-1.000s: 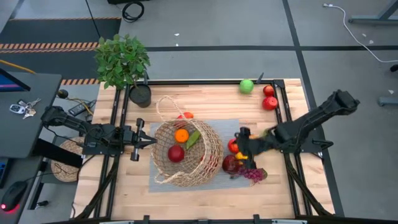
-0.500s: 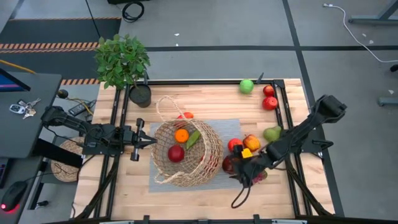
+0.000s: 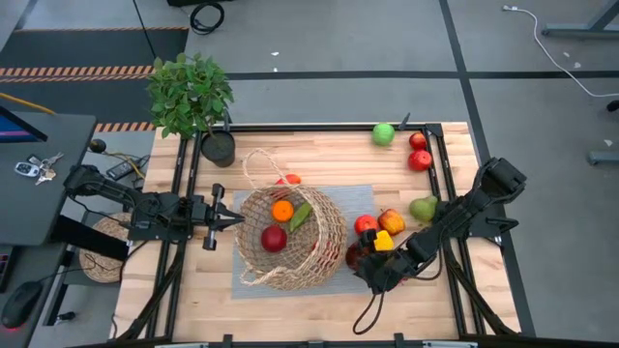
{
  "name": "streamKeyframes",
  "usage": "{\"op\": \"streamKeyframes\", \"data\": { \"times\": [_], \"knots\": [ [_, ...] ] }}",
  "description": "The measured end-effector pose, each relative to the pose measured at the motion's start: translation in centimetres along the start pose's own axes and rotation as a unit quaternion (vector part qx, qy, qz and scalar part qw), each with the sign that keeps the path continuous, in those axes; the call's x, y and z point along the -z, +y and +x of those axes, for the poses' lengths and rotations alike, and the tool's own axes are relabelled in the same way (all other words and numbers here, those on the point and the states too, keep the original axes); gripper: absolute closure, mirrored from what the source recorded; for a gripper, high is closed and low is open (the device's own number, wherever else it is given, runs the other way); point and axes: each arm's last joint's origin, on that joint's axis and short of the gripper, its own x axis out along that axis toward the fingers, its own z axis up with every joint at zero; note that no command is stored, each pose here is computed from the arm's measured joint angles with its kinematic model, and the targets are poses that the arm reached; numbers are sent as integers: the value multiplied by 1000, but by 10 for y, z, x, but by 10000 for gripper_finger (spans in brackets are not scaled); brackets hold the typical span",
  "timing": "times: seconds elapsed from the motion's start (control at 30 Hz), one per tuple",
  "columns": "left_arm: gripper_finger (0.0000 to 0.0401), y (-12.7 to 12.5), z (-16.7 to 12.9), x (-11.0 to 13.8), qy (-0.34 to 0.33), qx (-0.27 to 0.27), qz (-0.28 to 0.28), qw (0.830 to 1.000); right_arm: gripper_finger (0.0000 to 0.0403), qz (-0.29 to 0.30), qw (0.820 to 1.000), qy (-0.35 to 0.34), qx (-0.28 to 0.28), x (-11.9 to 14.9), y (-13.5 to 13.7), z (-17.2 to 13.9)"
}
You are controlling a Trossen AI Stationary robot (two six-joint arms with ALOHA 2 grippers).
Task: Build produce basket
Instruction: Put the red apple into the brown woven basket
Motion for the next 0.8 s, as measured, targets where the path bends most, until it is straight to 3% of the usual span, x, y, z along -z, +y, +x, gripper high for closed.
{"op": "streamKeyframes", "data": {
  "times": [0.37, 0.8],
  "knots": [
    [369, 0, 0, 0, 0, 0, 0, 1000, 33, 46, 999, 2, 7, 1, 1, 4],
    [373, 0, 0, 0, 0, 0, 0, 1000, 74, 47, 999, 0, -1, -1, 4, 2]
  ]
}}
